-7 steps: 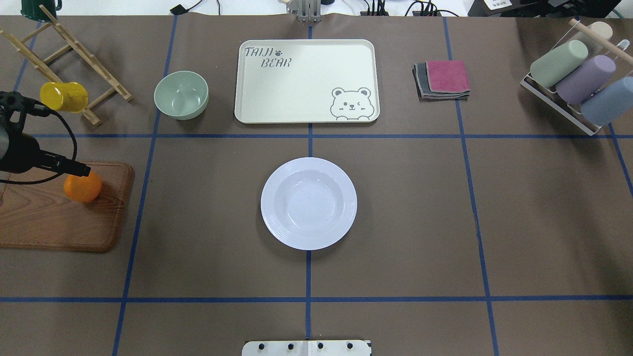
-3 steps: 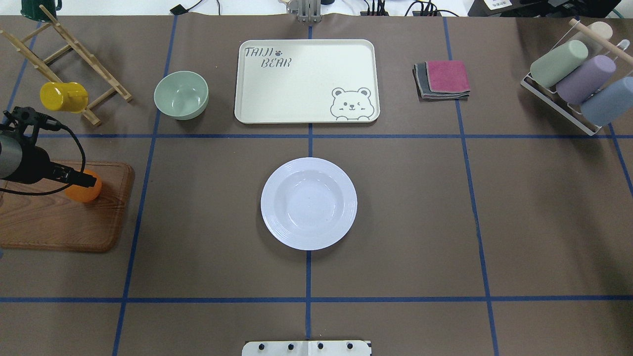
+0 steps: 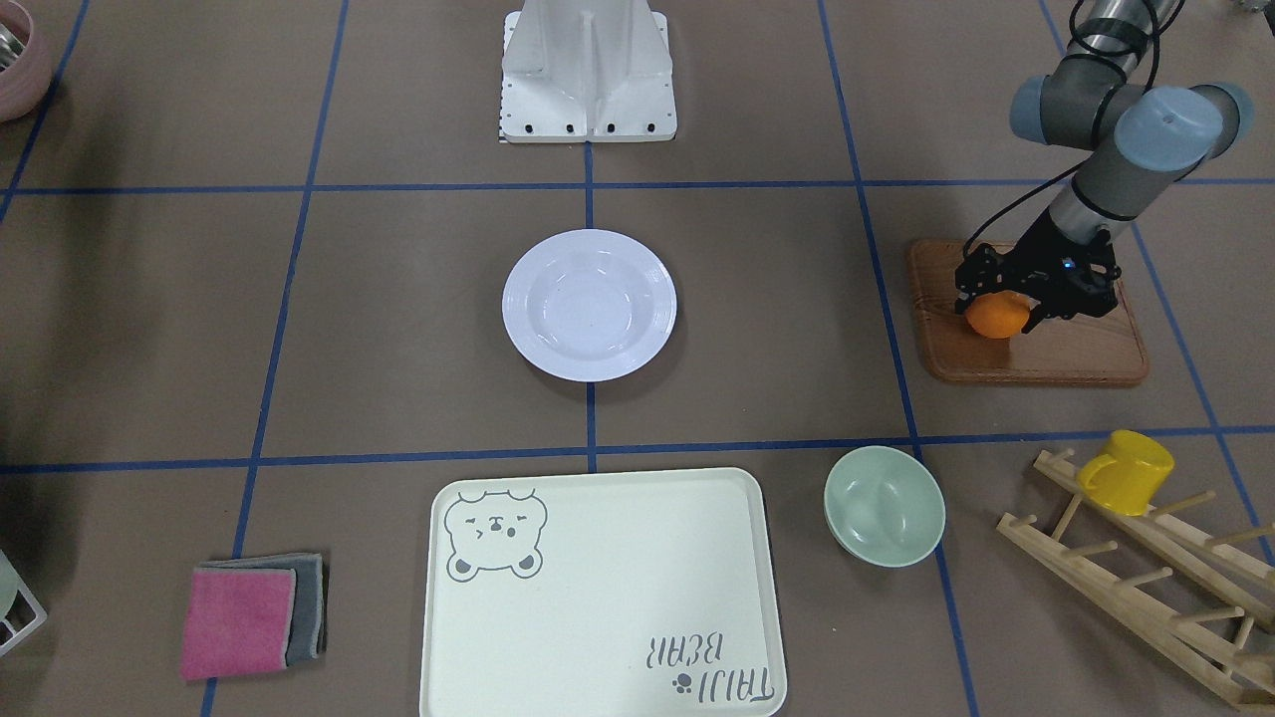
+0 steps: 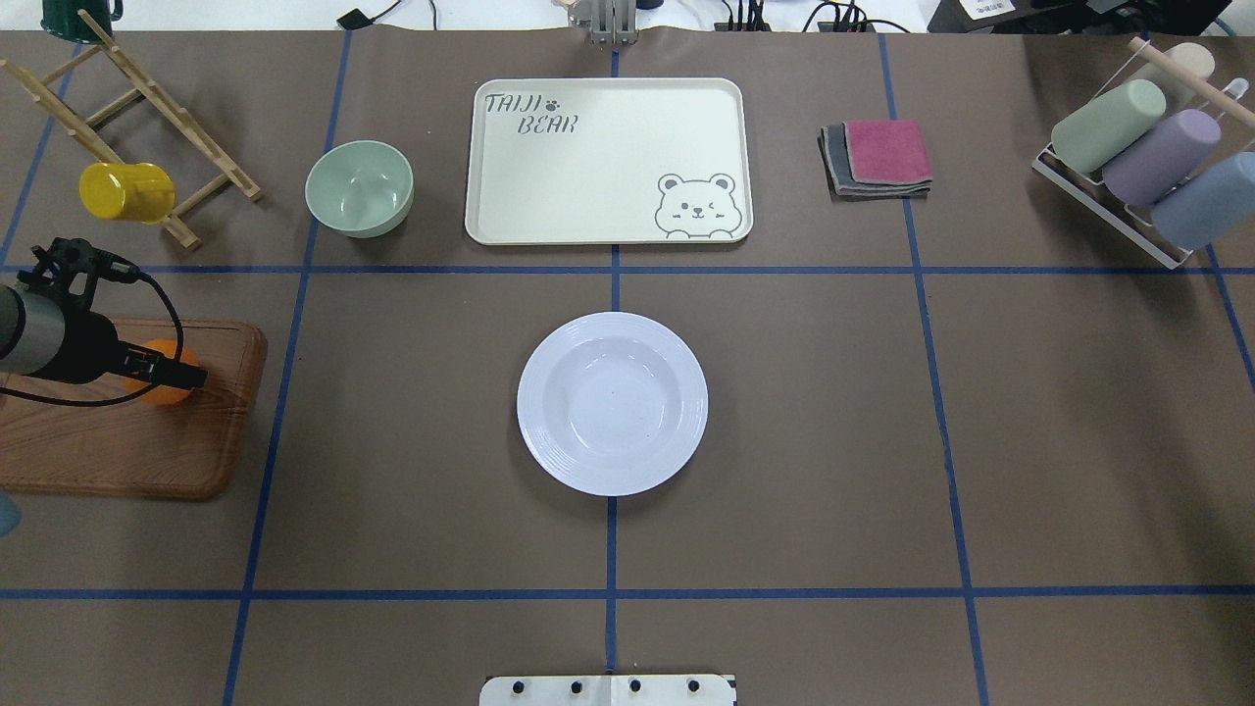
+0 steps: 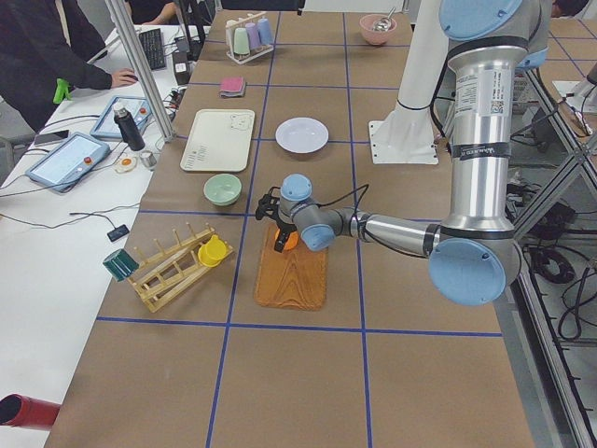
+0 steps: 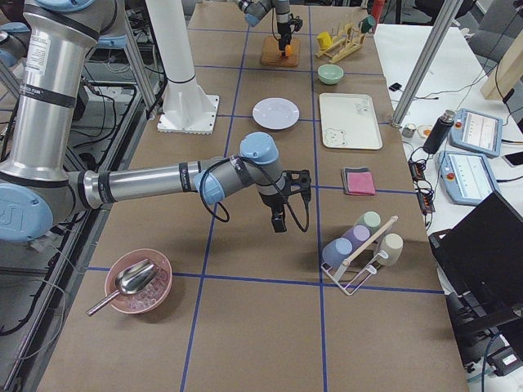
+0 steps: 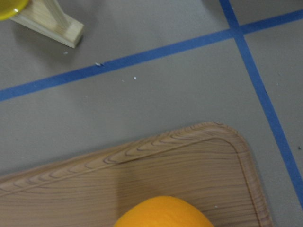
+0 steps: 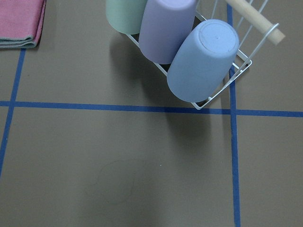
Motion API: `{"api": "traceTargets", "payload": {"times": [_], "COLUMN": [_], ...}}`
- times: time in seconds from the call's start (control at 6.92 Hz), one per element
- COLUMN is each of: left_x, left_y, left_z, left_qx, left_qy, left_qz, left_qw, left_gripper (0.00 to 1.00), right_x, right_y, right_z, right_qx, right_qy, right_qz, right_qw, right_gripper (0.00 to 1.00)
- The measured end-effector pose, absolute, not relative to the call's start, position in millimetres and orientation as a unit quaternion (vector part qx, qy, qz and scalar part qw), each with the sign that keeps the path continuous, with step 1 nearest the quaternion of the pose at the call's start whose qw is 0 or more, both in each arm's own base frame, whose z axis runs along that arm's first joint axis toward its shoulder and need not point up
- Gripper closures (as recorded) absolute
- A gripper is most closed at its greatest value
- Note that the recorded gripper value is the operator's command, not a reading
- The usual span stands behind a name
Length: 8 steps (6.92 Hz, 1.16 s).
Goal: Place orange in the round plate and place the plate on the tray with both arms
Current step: 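Carry the orange with the left gripper over the white plate and release it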
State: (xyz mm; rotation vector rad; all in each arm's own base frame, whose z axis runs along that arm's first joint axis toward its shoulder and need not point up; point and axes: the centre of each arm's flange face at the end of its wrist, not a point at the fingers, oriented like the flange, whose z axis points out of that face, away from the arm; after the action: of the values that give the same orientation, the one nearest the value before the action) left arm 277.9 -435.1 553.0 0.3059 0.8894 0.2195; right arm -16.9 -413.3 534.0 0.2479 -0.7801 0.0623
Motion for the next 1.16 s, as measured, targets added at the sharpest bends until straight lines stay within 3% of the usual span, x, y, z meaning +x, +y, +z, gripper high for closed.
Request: {"api": "traceTargets", "payload": {"times": [0.29, 0.58, 0.87, 1.16], "left_x": [277, 311, 417, 518], "left_y": [-431, -451, -447, -420], "left_z": [518, 399, 272, 190], "left_qx": [0.152, 0.120, 0.093, 0.076], "left_qy": [0.445, 0.455, 0.443, 0.442], "left_qz": [0.108, 0.073, 0.033, -0.015], "left_qw": [0.876, 0.879, 0.891, 0.894], "left_gripper": [1.00, 1.00, 1.00, 1.00], "right_x": [-17, -22, -44, -98], "right_y": [-414, -417, -416, -429], "right_z": [531, 521, 518, 494], "right_qx": [0.123, 0.171, 0.190, 0.161], "right_qy": [-0.382, -0.411, -0.453, -0.470], "right_qz": [0.029, 0.001, -0.021, 0.025], "right_qw": [0.916, 0.895, 0.871, 0.867], "right_gripper": [0.00, 0.00, 0.00, 0.00]}}
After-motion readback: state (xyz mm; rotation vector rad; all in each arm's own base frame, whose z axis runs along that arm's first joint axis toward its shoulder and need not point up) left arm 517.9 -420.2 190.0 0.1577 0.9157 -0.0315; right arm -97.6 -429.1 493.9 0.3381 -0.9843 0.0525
